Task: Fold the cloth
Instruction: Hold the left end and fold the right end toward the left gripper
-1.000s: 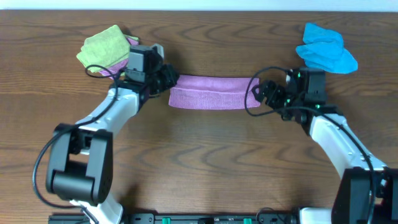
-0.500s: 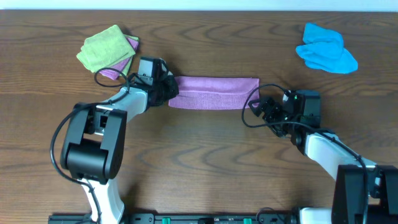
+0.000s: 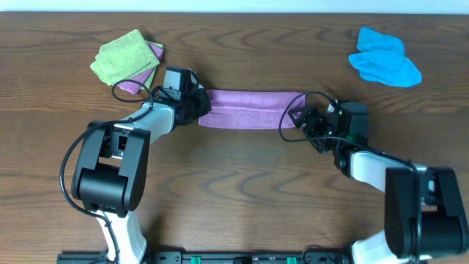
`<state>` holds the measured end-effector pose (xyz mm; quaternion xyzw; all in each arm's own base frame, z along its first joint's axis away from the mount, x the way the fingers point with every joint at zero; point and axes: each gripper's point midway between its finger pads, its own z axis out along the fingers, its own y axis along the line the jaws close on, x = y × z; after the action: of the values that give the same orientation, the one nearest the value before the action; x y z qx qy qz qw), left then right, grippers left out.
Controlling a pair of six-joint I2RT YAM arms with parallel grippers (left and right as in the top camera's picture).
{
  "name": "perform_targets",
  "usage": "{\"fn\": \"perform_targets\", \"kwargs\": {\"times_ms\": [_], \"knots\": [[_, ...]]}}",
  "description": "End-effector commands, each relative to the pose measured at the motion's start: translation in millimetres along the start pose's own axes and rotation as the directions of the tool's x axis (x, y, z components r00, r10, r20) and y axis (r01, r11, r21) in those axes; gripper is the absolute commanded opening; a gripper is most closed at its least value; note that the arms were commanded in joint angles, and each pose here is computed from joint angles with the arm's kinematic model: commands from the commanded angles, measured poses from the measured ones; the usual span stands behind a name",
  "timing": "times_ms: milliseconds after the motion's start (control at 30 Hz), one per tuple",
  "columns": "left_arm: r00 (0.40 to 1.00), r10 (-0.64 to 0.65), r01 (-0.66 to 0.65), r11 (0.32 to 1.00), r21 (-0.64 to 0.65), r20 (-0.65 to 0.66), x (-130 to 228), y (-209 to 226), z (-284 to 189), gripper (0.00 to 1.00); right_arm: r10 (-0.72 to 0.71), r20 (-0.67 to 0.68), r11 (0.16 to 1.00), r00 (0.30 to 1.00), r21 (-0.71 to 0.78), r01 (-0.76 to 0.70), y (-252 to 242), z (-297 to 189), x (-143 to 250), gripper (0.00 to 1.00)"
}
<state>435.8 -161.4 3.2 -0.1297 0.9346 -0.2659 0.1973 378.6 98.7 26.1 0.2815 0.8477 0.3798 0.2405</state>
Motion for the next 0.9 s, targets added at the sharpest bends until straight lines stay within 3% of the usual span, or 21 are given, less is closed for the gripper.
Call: {"fn": "perform_targets", "kwargs": {"times_ms": [0, 100, 267, 367, 667, 867], "knots": [[1.000, 0.012, -0.013, 1.000, -0.027, -0.014, 4, 6, 8, 0.05, 0.084, -0.014, 0.993, 0.996, 0.082, -0.082, -30, 14, 13, 0.87], [1.000, 0.012, -0.013, 1.000, -0.027, -0.014, 4, 6, 8, 0.06, 0.086, 0.003, 0.993, 0.996, 0.081, -0.086, -33, 23, 12, 0.82], [1.000, 0.012, -0.012, 1.000, -0.022, -0.019, 5, 6, 8, 0.06, 0.059, 0.058, 0.993, 0.997, 0.103, -0.065, -39, 35, 11, 0.61], [1.000, 0.009, -0.010, 1.000, -0.022, -0.027, 7, 6, 8, 0.05, 0.036, 0.090, 0.993, 0.995, 0.107, -0.046, -38, 39, 8, 0.54], [0.998, -0.003, 0.001, 0.999, -0.037, -0.057, 14, 10, 7, 0.06, -0.111, 0.146, 0.989, 0.983, 0.111, 0.095, -30, 40, -3, 0.04], [0.997, -0.005, 0.004, 1.000, -0.014, -0.074, 17, 6, 7, 0.06, -0.180, 0.181, 0.983, 0.967, -0.011, 0.185, 4, 40, -15, 0.02]]}}
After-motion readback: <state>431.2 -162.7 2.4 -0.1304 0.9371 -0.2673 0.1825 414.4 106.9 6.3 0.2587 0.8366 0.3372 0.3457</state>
